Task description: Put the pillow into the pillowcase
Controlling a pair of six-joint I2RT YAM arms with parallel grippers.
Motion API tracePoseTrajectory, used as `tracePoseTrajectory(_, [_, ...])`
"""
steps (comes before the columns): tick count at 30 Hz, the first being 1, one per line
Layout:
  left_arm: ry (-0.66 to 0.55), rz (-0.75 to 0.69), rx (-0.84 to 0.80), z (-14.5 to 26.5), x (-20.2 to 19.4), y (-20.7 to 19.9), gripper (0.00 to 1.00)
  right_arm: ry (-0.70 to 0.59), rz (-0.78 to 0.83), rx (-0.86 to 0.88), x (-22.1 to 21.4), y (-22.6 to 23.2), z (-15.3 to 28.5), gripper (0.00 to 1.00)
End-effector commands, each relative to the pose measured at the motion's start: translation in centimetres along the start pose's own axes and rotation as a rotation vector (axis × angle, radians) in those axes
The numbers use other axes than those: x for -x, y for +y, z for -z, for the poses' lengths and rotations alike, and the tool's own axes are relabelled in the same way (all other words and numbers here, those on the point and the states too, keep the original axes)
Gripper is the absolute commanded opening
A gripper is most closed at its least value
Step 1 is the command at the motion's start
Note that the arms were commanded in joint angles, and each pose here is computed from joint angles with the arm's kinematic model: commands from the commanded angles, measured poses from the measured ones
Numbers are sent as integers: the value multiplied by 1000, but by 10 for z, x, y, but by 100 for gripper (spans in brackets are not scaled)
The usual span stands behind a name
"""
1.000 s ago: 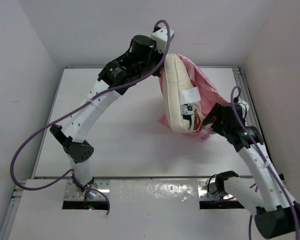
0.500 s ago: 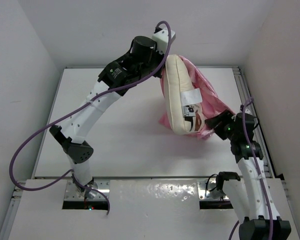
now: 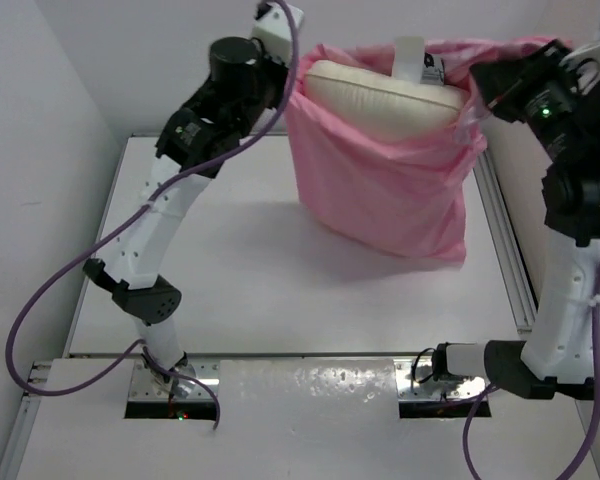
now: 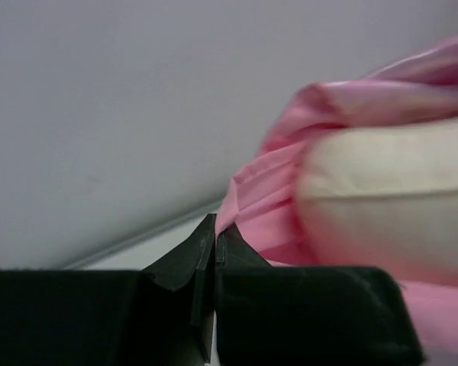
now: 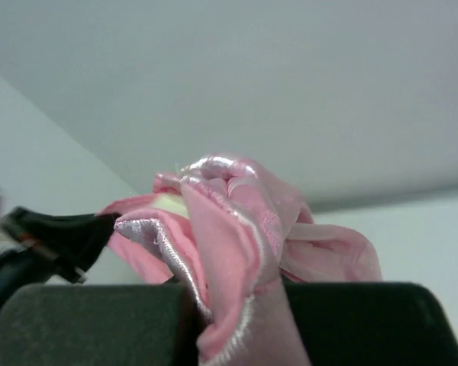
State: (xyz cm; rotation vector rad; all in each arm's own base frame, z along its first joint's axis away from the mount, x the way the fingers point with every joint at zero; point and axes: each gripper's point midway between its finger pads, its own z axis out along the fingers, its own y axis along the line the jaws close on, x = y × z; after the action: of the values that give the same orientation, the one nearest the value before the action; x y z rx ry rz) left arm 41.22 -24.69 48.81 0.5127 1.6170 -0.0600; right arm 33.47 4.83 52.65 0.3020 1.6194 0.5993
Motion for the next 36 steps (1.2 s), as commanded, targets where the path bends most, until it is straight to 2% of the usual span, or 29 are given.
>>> tracePoseTrajectory(1, [-293, 35, 238, 77, 94, 90, 0, -236, 48, 258, 71, 87, 75, 0])
tracePoseTrajectory(2, [-300, 22, 238, 87, 97, 93, 0, -291, 50, 314, 79, 97, 78, 0])
tracePoseTrajectory(3, [-299, 15, 219, 89, 97, 90, 0, -206, -15, 284, 50, 75, 52, 0])
tracePoseTrajectory(4, [-293, 1, 205, 90, 95, 86, 0, -198, -25, 279, 42, 69, 50, 0])
tracePoseTrajectory(7, [-248, -43, 166, 88, 80, 72, 0, -41, -102, 203, 3, 40, 16, 0])
tracePoseTrajectory(8, [-236, -54, 172, 86, 77, 73, 0, 11, -124, 192, -6, 33, 1, 0])
tracePoseTrajectory(10, [-241, -48, 194, 88, 78, 80, 0, -3, -125, 247, 6, 49, 4, 0])
tracePoseTrajectory(15, [-281, -38, 314, 109, 93, 117, 0, -102, -77, 232, 38, 54, 24, 0])
tracePoseTrajectory(20, [-333, -85, 592, 143, 116, 180, 0, -6, -140, 311, 4, 58, 13, 0])
tracePoseTrajectory(21, [-344, -86, 626, 149, 120, 187, 0, 35, -158, 308, -16, 52, 7, 0])
tracePoseTrajectory(24, [-351, -118, 655, 156, 121, 197, 0, 47, -130, 288, -29, 54, -5, 0])
tracePoseTrajectory(27, [-261, -163, 519, 115, 89, 169, 0, 55, -121, 259, -17, 55, -17, 0])
tracePoseTrajectory(31, [-136, -111, 311, 54, 36, 120, 0, 78, -109, 178, -9, 41, -27, 0])
tracePoseTrajectory(34, [-83, -55, 176, 12, 12, 74, 0, 9, -111, 39, 16, 4, -17, 0])
tracePoseTrajectory(35, [-99, -43, 127, 6, 18, 59, 0, -29, -85, 9, 29, -1, -9, 0])
tracePoseTrajectory(36, [-78, -49, 60, -14, 10, 28, 0, -83, -70, -64, 44, -20, 0, 0])
